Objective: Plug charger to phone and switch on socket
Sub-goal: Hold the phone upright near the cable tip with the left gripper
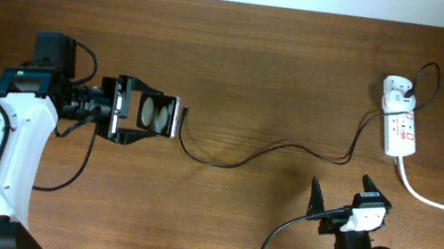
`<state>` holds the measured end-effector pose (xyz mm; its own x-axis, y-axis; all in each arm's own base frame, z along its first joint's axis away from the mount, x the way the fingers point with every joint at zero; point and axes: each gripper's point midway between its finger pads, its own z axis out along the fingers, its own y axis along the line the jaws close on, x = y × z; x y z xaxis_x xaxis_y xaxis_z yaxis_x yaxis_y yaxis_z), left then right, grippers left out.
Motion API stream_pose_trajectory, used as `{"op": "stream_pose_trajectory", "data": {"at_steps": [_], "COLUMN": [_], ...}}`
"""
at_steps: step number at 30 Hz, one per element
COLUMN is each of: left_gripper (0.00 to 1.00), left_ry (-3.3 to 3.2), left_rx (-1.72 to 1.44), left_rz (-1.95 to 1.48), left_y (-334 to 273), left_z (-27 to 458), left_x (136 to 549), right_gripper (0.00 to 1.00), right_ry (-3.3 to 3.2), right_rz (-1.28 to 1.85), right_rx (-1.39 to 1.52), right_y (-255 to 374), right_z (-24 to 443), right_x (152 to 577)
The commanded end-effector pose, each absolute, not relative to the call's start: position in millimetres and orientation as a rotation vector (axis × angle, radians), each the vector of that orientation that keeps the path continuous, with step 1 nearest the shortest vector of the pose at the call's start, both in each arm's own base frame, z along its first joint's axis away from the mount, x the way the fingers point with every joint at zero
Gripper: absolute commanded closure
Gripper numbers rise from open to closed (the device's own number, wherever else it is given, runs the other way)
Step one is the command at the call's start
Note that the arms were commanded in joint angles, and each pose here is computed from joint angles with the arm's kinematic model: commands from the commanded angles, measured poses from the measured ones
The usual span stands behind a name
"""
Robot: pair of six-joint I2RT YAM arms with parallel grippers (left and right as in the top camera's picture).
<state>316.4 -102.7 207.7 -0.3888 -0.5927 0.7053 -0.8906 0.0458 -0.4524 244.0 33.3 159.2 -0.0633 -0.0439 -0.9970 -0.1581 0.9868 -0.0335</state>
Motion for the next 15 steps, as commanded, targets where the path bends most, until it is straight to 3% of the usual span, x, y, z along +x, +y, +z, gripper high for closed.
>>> {"op": "stream_pose_trajectory", "data": {"at_steps": [1, 15], "left_gripper": [0.93, 0.92], "left_ry": [-2.071, -2.06], "left_rx": [1.415, 1.424], "left_rz": [1.33, 1.327], "left_y": [-106.3, -106.2], "left_z": [218.9, 219.1], "left_x": [309.1, 309.2], "right_gripper": [0.01, 0.01], "right_ry": [1.634, 1.634], "right_rz": [0.092, 0.092], "right_rx": [-0.163, -0.163], "right_y": [33.5, 33.5], "right_z": [157.7, 157.7], "right_x": [243.7, 243.7]}}
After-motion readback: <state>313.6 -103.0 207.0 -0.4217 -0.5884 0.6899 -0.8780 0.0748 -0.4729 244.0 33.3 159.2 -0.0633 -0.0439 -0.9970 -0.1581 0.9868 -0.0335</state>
